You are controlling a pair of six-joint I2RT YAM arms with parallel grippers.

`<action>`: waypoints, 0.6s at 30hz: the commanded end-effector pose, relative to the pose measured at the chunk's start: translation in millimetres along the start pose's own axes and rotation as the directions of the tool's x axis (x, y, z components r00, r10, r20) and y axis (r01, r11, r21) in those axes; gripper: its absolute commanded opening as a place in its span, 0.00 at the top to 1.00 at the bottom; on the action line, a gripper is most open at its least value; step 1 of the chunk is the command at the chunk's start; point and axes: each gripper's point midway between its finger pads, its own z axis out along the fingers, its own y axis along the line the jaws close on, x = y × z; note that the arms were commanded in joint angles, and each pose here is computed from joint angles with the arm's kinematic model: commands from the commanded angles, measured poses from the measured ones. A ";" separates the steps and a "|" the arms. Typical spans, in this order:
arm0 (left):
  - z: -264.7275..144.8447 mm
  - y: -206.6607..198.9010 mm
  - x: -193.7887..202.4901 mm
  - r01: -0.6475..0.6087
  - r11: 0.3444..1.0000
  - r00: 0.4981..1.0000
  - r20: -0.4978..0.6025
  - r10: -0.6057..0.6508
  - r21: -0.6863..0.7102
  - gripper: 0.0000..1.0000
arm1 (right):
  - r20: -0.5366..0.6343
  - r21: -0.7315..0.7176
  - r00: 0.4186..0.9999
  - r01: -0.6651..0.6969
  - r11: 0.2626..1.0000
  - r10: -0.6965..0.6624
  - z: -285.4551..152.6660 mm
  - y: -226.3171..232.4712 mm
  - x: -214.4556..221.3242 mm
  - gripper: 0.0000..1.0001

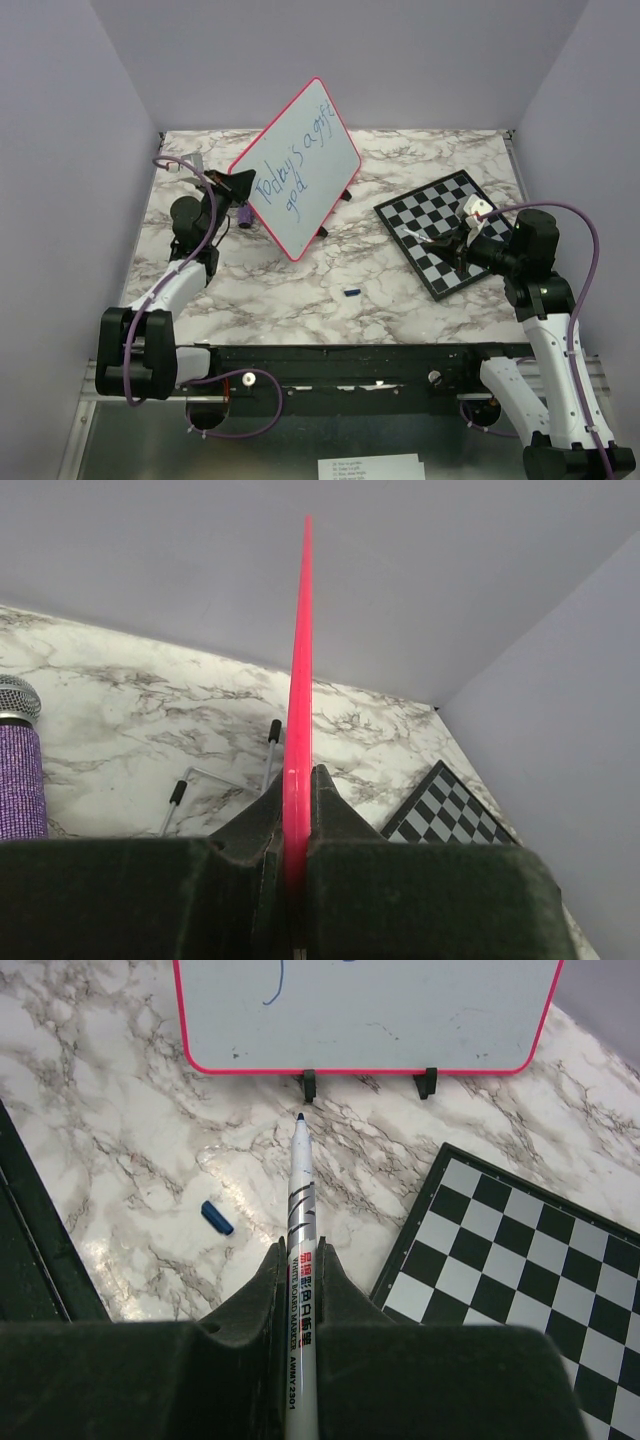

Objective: Write a sentence on the whiteboard
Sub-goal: Put down the whiteboard on the whiteboard stand.

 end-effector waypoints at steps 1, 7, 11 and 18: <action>-3.6 -33.6 -46.0 -0.134 0.982 0.976 0.191 0.108 0.131 1.00 | -0.017 -0.029 0.999 -0.033 0.999 0.032 0.0 6.5 8.4 0.99; -9.4 -20.1 -30.4 -0.131 0.982 0.978 0.180 0.104 0.139 1.00 | -0.013 -0.030 1.000 -0.029 0.999 0.029 -0.7 7.5 7.0 0.99; -17.6 -7.0 -16.7 -0.106 0.986 0.982 0.172 0.083 0.126 1.00 | -0.013 -0.035 0.999 -0.031 0.999 0.031 -0.3 8.1 7.6 0.99; -24.9 3.1 -8.3 -0.085 0.991 0.983 0.172 0.066 0.106 0.87 | -0.010 -0.043 0.999 -0.033 0.999 0.032 -0.3 9.5 7.2 0.99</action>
